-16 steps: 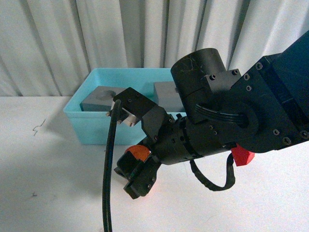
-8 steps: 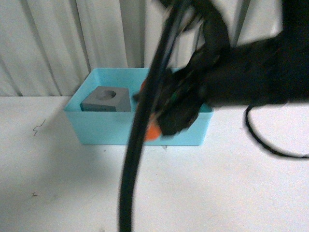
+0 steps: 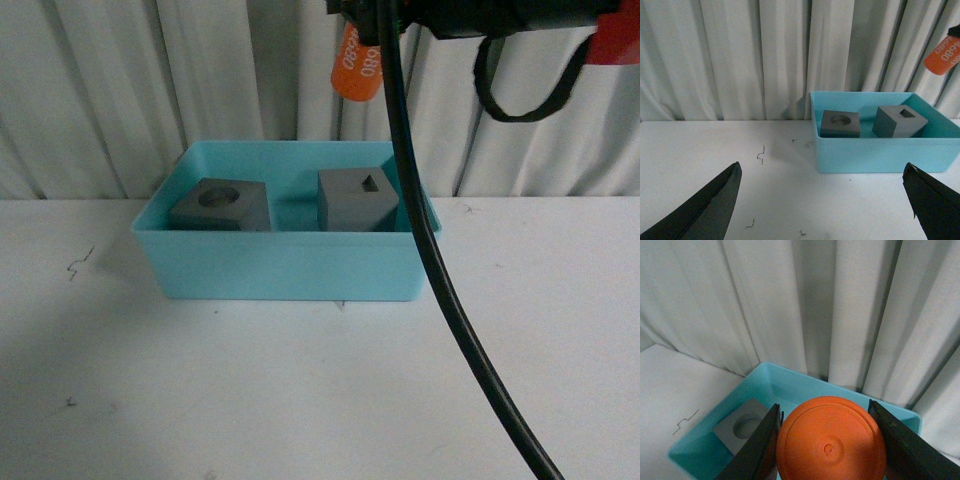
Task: Place gray and orange parts in blue box
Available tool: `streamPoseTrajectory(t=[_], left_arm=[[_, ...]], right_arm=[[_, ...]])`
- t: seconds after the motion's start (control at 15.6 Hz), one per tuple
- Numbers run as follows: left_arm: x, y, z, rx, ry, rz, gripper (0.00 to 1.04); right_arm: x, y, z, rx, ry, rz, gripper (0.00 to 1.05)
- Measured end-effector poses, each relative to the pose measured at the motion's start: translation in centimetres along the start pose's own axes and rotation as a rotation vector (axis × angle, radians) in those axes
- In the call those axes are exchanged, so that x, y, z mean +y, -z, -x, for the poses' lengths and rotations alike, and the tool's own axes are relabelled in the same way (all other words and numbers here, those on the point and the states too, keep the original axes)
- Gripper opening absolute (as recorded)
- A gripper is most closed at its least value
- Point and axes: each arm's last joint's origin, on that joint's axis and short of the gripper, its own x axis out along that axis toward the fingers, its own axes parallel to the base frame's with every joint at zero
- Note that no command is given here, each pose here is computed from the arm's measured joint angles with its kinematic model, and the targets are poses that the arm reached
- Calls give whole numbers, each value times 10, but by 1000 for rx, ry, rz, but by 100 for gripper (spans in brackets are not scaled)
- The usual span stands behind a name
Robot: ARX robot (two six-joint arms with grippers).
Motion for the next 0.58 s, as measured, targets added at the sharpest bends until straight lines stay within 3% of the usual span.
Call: streamPoseTrajectory(t=[0.32, 0.58], left_arm=[[0, 0, 0, 0, 0, 0, 98], [0, 0, 0, 0, 0, 0, 98]], right_arm=[[33, 53, -62, 141, 36, -93, 48], [31, 75, -88, 205, 99, -152, 48]])
